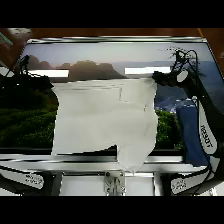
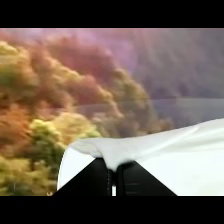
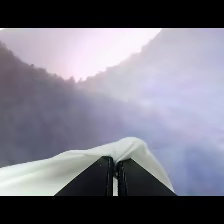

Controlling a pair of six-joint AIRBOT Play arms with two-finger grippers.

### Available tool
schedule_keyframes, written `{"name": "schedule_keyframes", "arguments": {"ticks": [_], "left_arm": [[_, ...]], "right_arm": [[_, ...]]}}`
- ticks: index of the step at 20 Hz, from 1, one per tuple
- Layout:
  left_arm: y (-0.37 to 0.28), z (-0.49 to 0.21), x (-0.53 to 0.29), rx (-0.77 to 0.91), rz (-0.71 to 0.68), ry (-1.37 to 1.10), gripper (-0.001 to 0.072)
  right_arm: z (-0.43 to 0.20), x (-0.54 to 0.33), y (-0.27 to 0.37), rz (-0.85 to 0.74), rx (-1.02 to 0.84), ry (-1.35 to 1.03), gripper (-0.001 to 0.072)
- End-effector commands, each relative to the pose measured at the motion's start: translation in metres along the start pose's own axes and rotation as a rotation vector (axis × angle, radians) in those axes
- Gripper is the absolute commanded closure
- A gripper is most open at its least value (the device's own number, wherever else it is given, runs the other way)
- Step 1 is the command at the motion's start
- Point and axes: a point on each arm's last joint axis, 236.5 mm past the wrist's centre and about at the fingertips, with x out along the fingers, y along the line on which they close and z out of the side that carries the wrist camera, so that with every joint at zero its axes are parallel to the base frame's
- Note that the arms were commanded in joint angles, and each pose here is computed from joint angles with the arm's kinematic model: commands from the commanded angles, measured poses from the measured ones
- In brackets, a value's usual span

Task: Fold the shirts.

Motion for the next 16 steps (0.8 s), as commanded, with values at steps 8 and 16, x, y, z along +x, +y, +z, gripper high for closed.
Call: {"name": "schedule_keyframes", "arguments": {"ticks": [8, 16], "left_arm": [[0.008, -0.064, -0.004, 0.006, -0.028, 0.285, 0.0667], [0.008, -0.161, -0.010, -0.129, -0.054, 0.648, 0.0667]], "right_arm": [[-0.089, -0.026, -0.001, -0.001, -0.040, 0.405, 0.0646], [-0.175, -0.057, -0.036, -0.138, 0.015, 0.751, 0.0646]]}}
